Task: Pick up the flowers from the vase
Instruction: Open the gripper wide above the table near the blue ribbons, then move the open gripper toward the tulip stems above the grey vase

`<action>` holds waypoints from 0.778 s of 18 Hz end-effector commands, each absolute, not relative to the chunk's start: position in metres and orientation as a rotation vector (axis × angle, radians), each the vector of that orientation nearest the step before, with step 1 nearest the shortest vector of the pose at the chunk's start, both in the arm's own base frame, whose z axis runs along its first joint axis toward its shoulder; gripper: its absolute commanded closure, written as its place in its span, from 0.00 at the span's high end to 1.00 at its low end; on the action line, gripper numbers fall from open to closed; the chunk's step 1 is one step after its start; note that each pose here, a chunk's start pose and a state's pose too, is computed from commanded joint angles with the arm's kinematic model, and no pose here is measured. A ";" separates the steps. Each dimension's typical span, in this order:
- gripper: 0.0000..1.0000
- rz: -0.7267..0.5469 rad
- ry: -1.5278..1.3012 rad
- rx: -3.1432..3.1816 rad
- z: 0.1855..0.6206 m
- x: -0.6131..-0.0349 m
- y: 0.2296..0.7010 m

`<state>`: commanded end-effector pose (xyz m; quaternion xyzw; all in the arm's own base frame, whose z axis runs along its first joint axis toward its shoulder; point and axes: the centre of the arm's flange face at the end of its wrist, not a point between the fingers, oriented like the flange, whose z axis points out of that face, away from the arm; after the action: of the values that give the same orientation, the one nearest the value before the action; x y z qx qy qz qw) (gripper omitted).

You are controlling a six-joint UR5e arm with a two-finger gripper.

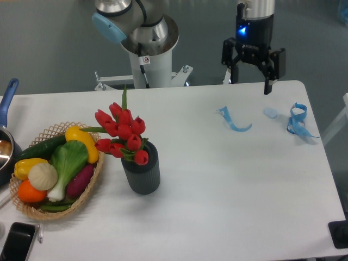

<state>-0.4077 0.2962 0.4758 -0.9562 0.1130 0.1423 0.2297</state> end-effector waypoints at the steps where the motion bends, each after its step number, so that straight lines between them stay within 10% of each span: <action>1: 1.00 0.382 0.312 -2.620 0.476 -0.406 0.298; 14: 1.00 -0.020 0.214 -2.366 0.414 -0.342 0.344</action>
<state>-0.3417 0.3441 0.4137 -0.9237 0.0835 -0.0077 0.3738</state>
